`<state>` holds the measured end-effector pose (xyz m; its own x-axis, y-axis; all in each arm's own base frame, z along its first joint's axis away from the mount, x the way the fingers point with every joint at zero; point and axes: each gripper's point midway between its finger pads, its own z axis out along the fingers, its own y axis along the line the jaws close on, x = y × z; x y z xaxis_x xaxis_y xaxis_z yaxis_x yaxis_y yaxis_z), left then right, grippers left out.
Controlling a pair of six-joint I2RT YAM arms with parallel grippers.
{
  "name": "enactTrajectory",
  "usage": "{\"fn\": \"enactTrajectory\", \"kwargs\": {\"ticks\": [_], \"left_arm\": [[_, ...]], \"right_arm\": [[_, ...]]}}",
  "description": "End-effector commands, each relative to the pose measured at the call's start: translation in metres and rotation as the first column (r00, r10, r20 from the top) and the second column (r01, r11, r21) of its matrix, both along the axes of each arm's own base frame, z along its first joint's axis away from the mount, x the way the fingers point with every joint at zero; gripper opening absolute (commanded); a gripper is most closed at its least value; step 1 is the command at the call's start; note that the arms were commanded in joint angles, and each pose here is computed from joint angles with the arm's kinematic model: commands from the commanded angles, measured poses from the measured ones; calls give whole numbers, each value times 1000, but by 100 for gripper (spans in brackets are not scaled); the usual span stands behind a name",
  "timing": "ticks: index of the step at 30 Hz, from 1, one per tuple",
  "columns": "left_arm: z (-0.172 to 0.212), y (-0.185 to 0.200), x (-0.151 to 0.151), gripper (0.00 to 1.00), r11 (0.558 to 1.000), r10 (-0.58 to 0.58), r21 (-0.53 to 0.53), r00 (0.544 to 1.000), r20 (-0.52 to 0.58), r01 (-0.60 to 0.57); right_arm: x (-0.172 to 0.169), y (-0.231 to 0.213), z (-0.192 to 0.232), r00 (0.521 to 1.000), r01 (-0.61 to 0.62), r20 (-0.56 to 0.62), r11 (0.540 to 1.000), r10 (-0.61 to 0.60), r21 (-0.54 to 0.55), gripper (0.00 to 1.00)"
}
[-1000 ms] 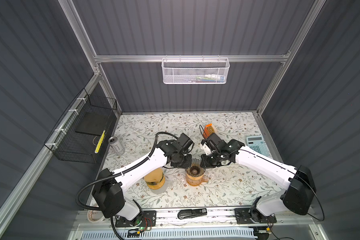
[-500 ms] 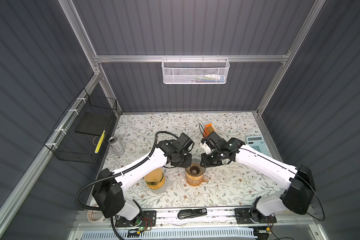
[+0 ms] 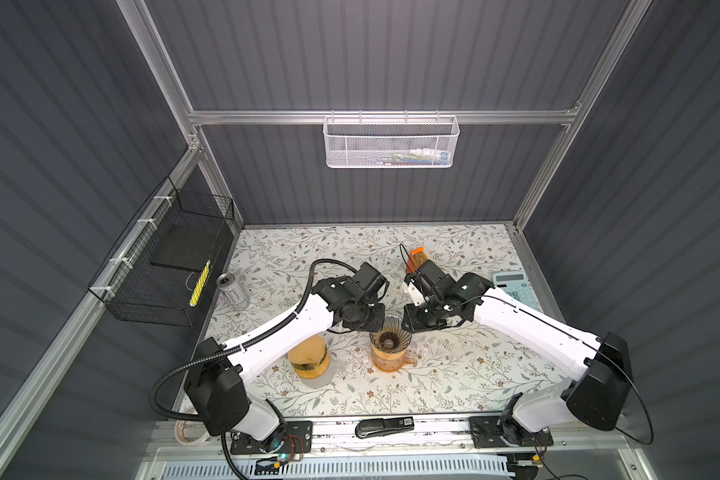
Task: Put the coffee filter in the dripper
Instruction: 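Open the right gripper to release the dripper on the ring, then move the right gripper to the orange COFFEE box while the left draws back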
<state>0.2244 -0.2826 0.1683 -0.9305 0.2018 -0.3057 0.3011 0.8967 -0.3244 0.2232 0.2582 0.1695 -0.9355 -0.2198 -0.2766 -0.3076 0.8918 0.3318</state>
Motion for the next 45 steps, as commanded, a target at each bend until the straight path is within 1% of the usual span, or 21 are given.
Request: {"fn": "enactTrajectory", "kwargs": {"ticks": [1,8,16,21,22,26,30,33,36,38,45], "left_arm": [[19,-2,1,26,1000,-20,-22,999,42,21],[27,0,2,26,999,-11,-30,998,61,13],[48,14,9,27,999,45,-25,989,138,-42],[61,20,26,31,995,104,-17,971,214,-103],[74,15,34,31,993,117,-55,964,240,-107],[94,4,56,31,980,163,-157,953,256,-125],[112,5,81,31,948,234,-277,937,260,-160],[123,9,92,32,925,274,-336,924,267,-177],[131,14,98,32,919,288,-350,913,288,-180],[132,18,99,33,924,288,-337,909,302,-182],[128,31,111,35,924,324,-308,892,317,-226]], "right_arm": [[2,-4,20,999,3,52,1000,-3,9,34],[6,-14,37,995,36,91,999,-39,38,35],[33,-47,51,977,113,176,993,-119,43,34],[61,-73,36,962,189,194,982,-191,28,31],[67,-76,36,960,196,198,980,-197,26,31],[90,-88,28,946,227,235,974,-224,14,30],[114,-95,12,935,249,257,968,-244,12,30],[133,-101,-4,933,273,244,962,-265,2,30],[148,-105,-18,938,272,233,961,-257,-37,29],[157,-103,-27,945,259,225,964,-239,-63,28],[183,-91,-52,964,217,177,972,-199,-89,27]]}}
